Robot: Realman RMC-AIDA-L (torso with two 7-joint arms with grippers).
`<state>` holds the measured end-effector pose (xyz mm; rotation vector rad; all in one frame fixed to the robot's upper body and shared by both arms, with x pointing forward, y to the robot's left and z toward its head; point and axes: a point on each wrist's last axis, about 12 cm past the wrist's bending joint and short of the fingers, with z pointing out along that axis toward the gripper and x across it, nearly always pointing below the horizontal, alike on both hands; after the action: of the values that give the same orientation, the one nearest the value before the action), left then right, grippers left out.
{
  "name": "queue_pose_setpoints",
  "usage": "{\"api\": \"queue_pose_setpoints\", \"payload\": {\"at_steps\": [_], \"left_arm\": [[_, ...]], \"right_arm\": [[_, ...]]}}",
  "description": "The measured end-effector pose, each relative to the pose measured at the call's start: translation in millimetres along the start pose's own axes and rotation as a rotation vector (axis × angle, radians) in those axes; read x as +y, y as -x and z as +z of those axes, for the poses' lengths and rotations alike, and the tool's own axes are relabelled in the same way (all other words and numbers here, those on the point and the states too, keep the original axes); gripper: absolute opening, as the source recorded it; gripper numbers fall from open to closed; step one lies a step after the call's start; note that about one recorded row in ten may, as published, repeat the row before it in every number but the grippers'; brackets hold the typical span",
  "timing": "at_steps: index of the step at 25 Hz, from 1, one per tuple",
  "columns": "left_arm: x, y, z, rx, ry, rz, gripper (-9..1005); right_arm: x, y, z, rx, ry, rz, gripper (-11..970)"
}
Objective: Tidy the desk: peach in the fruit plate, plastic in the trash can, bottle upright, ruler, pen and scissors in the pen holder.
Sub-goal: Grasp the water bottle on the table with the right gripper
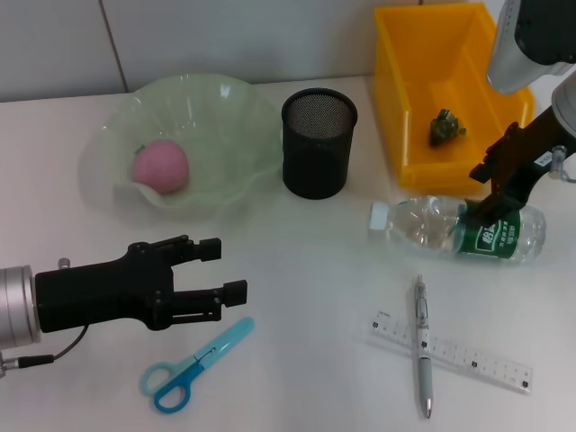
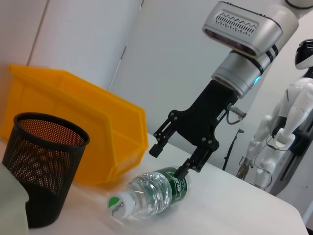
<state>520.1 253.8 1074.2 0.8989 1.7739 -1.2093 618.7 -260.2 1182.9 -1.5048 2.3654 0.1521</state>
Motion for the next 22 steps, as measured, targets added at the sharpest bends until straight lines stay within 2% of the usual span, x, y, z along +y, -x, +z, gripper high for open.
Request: {"api": "queue_pose_setpoints", "payload": {"at_steps": [6, 9, 12, 13, 14, 16, 17, 18, 19, 22], "left_arm": [[0.1, 0, 0, -0.002, 0.001, 0.001, 864], [0.1, 0, 0, -0.002, 0.001, 0.002, 864], [-0.1, 0, 0, -0.003, 0.000, 0.008, 864], [-0.3, 0, 0, -0.003, -0.002, 0.011, 864], [-0.3, 0, 0, -0.003, -0.002, 0.011, 864], [0.2, 2, 1, -0.003, -0.005, 0.017, 864], [0.2, 2, 1, -0.003, -0.005, 0.017, 864], [0.5, 3, 3, -0.001, -0.009, 0.024, 864], [0.5, 3, 3, -0.001, -0.009, 0.024, 864], [0.6, 4, 5, 0.004, -0.013, 0.035, 864]], "right_arm": [[2.0, -5, 1, -0.036, 0.013, 0.041, 707], [3.4, -11, -6, -0.125, 0.001, 0.067, 708], [4.6, -22, -20, -0.308, -0.018, 0.111, 707], [5.5, -33, -29, -0.459, -0.024, 0.142, 706], [5.5, -33, -29, -0.459, -0.024, 0.142, 706], [6.0, -43, -36, -0.622, -0.037, 0.166, 705], [6.7, -50, -36, -0.701, -0.043, 0.185, 704], [7.5, -59, -36, -0.866, -0.064, 0.215, 703], [7.5, -59, -36, -0.866, -0.064, 0.215, 703], [11.0, -68, -26, -1.069, -0.074, 0.244, 701]]}}
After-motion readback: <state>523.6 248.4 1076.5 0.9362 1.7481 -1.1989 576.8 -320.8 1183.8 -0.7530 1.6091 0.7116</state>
